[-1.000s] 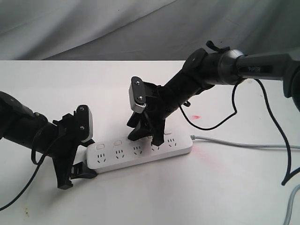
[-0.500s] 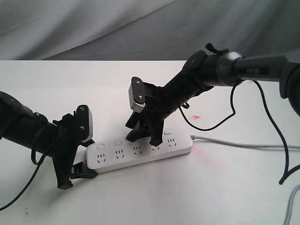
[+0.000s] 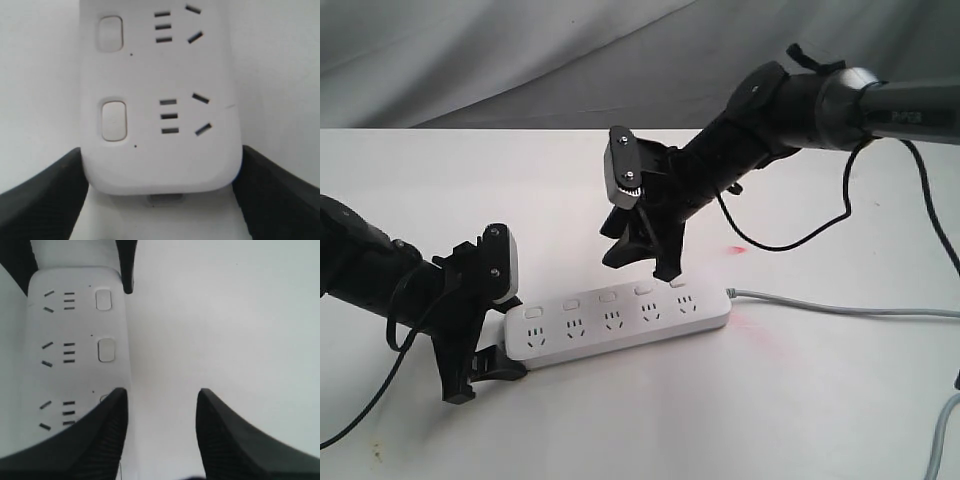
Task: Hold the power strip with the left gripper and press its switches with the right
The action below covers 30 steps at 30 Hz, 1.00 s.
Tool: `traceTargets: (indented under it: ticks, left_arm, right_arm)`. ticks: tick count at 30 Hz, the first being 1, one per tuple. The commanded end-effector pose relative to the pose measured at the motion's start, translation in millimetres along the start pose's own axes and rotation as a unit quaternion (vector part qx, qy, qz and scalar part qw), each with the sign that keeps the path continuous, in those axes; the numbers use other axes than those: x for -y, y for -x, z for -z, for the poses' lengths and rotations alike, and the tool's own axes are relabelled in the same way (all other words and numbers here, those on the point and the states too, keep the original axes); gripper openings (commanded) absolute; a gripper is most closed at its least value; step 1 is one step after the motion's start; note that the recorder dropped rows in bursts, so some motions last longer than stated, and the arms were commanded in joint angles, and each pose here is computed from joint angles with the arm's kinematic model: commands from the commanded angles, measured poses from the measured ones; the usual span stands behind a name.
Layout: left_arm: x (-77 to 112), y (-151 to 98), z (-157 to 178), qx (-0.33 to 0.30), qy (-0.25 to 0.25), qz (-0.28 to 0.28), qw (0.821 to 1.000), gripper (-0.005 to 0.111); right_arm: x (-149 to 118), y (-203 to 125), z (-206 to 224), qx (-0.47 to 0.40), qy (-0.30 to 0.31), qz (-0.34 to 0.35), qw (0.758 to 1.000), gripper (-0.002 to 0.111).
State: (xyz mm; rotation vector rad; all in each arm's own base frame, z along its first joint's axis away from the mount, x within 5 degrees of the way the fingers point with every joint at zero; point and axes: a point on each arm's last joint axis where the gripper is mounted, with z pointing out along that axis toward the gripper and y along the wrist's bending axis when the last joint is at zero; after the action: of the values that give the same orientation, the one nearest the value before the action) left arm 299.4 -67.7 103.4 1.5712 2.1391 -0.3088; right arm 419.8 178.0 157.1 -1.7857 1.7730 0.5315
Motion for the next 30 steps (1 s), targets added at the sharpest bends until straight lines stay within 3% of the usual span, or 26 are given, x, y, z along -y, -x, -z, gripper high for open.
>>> traceTargets:
  ticks: [1, 12, 30]
  left_arm:
    - [-2.2, -0.5, -1.1, -0.01, 0.012, -0.012, 1.0, 0.057]
    - [-2.2, -0.5, -1.1, -0.01, 0.012, -0.012, 1.0, 0.057]
    - [-2.2, -0.5, -1.1, -0.01, 0.012, -0.012, 1.0, 0.057]
  right_arm:
    - [1.9, -4.4, 14.6, -0.007, -0.002, -0.012, 1.0, 0.041]
    - [-6.4, -32.5, 8.4, -0.025, -0.006, -0.04, 0.999, 0.041]
    - [-7.5, -41.6, -5.6, -0.024, -0.01, -0.057, 0.998, 0.041]
